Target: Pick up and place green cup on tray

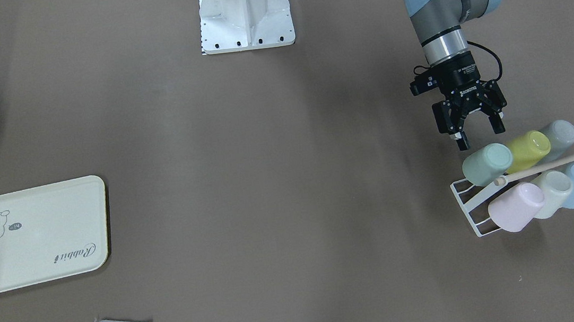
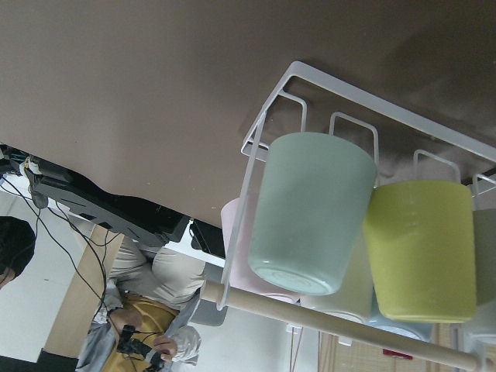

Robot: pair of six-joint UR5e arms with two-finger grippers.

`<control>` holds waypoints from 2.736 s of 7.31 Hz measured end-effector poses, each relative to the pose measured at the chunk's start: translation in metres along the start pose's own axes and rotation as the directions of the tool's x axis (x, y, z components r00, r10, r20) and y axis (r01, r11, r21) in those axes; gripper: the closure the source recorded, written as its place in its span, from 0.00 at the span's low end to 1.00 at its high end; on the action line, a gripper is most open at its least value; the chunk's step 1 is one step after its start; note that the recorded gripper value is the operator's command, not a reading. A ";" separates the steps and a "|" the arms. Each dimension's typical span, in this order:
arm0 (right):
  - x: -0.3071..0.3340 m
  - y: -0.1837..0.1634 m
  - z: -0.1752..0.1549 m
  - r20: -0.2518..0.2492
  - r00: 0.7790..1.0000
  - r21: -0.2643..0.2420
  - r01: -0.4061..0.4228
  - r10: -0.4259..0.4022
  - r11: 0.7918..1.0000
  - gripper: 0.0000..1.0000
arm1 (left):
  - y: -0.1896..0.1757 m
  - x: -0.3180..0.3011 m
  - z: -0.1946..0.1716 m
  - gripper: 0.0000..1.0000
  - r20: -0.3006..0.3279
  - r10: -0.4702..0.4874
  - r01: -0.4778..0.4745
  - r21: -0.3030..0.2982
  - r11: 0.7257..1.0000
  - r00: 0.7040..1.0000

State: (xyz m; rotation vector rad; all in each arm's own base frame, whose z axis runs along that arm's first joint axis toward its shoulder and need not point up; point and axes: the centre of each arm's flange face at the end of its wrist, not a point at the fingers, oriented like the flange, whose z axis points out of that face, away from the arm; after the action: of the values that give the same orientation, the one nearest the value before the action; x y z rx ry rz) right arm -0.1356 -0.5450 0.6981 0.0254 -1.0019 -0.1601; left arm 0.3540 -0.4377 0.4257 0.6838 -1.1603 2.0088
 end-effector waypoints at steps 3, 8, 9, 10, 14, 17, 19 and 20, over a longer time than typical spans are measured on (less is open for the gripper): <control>0.000 0.000 0.001 -0.001 1.000 -0.001 0.001 -0.001 1.000 0.71 | -0.009 0.015 0.009 0.01 -0.014 0.031 -0.031 -0.005 1.000 0.999; 0.003 0.001 0.005 -0.003 1.000 -0.009 -0.007 0.007 1.000 0.82 | -0.037 0.019 0.033 0.01 -0.050 0.068 -0.068 -0.004 0.998 0.996; 0.003 0.001 0.005 -0.003 1.000 -0.010 -0.007 0.007 1.000 0.83 | -0.041 0.015 0.036 0.01 -0.051 0.070 -0.070 -0.003 0.998 0.996; 0.002 0.000 0.006 -0.003 1.000 -0.011 -0.005 0.005 1.000 0.93 | -0.044 0.014 0.040 0.01 -0.055 0.074 -0.074 -0.003 0.997 0.996; -0.005 -0.004 0.004 0.005 1.000 -0.006 0.008 -0.008 1.000 1.00 | -0.057 0.017 0.051 0.01 -0.075 0.094 -0.094 -0.001 0.996 0.993; -0.033 -0.018 -0.010 0.068 0.997 0.005 0.042 -0.042 0.999 1.00 | -0.058 0.012 0.053 0.01 -0.074 0.097 -0.098 -0.010 0.995 0.993; -0.074 -0.029 -0.029 0.100 0.995 0.033 0.028 -0.031 0.999 1.00 | -0.052 0.009 0.050 0.01 -0.070 0.121 -0.123 -0.036 0.992 0.990; -0.110 -0.040 -0.035 0.117 0.993 0.043 -0.002 -0.003 0.999 1.00 | -0.051 0.008 0.050 0.01 -0.068 0.128 -0.131 -0.040 0.991 0.989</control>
State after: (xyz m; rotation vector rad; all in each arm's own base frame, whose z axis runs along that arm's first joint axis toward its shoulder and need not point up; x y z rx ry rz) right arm -0.1687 -0.5701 0.5836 0.0557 -1.1224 -0.1413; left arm 0.3936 -0.4615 0.4804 0.5277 -1.2348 2.0901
